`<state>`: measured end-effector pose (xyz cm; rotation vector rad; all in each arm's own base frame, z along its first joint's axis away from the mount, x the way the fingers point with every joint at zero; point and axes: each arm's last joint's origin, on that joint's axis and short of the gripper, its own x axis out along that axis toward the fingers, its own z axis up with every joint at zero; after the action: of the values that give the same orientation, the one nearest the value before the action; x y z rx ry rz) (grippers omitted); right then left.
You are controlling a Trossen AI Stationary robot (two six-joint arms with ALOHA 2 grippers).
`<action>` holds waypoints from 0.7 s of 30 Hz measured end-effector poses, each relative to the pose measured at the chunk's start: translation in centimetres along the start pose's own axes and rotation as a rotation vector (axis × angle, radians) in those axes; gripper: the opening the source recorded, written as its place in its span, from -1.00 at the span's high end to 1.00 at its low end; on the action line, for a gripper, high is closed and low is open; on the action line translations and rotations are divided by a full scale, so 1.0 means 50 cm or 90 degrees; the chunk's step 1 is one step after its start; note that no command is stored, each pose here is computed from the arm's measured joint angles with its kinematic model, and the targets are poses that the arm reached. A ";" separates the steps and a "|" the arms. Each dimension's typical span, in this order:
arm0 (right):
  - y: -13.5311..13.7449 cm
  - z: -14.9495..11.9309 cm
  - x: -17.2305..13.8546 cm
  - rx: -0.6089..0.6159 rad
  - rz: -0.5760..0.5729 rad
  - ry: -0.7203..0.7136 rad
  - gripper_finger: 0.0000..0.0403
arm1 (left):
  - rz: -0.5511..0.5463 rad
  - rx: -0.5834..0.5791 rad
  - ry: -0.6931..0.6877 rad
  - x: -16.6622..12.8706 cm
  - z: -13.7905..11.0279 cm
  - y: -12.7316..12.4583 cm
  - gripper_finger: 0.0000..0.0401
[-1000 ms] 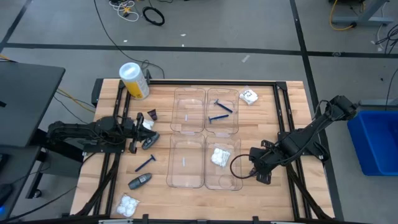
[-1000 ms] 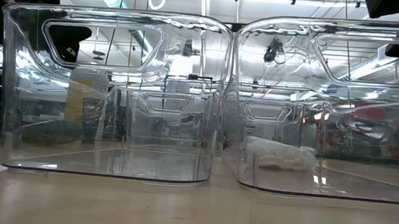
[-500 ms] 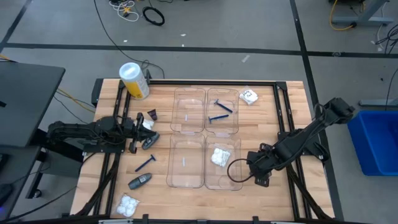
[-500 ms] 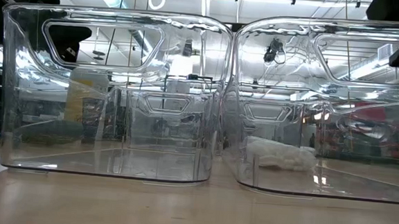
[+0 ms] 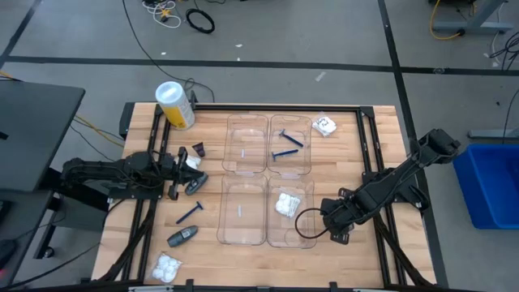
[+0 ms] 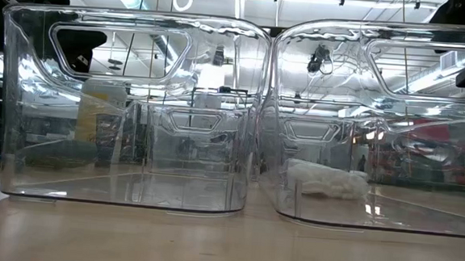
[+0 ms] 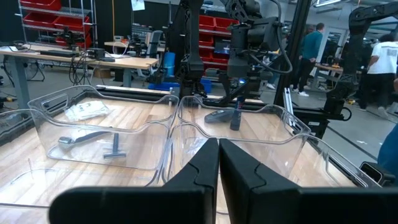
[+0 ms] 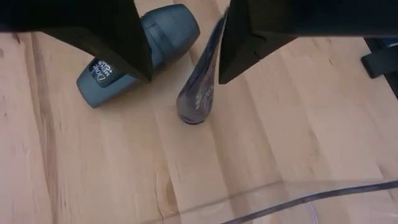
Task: Pick & Place Travel size toiletries
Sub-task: Put the right shave cream into the bottom left transparent bin
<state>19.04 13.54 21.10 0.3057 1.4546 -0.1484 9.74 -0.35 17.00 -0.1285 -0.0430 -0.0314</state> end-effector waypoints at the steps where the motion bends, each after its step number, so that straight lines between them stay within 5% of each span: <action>1: 0.000 0.000 0.000 0.000 0.000 0.000 0.14 | 0.000 0.000 0.000 0.000 0.000 0.000 0.89; 21: 0.004 0.003 0.000 0.000 0.013 -0.010 0.63 | 0.000 0.000 0.000 0.000 0.000 0.000 0.89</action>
<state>19.24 13.68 21.14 0.3191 1.4348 -0.1339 9.74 -0.35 17.00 -0.1283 -0.0432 -0.0313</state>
